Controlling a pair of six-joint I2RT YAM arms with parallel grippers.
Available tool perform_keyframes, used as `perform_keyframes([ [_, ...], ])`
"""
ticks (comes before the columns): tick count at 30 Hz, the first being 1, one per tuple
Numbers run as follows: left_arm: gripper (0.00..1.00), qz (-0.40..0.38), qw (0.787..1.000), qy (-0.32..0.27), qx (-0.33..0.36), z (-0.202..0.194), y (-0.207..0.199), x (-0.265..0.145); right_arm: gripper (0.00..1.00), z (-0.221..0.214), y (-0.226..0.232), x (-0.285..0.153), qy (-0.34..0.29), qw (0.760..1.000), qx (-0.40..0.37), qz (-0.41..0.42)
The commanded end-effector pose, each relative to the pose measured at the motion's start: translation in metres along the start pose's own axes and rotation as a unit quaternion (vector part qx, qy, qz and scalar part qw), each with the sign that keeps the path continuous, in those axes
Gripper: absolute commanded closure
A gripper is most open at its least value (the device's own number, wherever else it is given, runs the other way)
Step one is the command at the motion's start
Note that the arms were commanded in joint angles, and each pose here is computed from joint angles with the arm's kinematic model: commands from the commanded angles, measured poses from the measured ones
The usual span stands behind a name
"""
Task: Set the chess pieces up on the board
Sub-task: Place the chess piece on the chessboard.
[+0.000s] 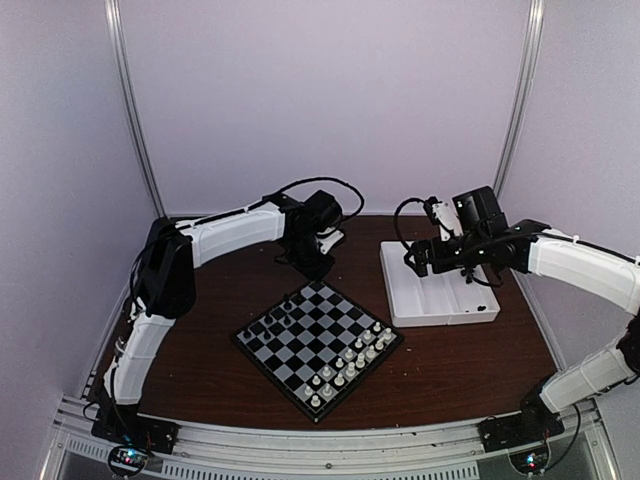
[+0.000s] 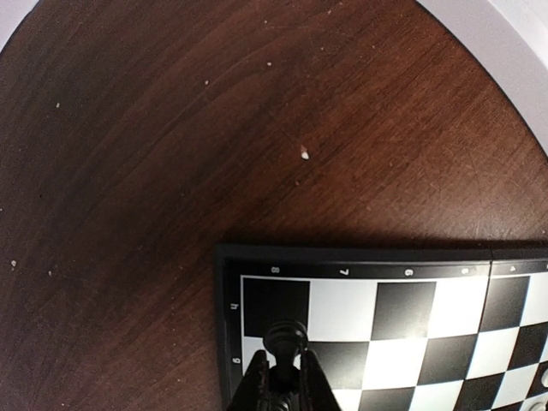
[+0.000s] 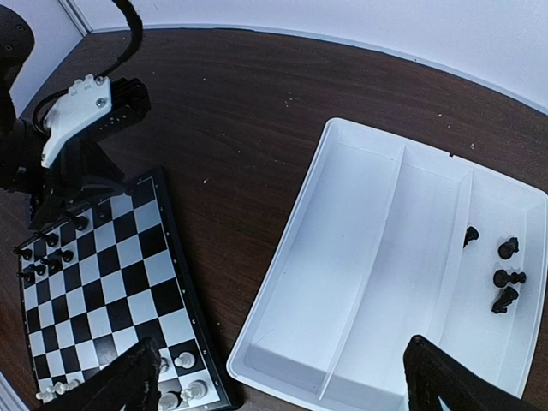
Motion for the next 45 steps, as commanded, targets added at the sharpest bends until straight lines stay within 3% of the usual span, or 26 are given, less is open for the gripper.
perform_keyframes([
  [1,0.94,-0.004,1.0,-0.019,0.0,0.008,0.007,0.007,0.02,0.012,0.001,-0.007,-0.013,1.0,-0.004,-0.008],
  [45,0.9,0.0,1.0,0.01,-0.001,-0.001,0.01,0.024,0.02,0.008,-0.003,-0.002,-0.007,1.0,0.002,-0.008],
])
Point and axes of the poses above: each gripper's point midway between its finger pads, its own x axis out along the fingers, its own y axis along the line the jaws close on, z = x × y, the point moved 7 cm from there along -x, back along the fingers, and after that the axes turned 12 degrees about x, right-handed, at the moved point
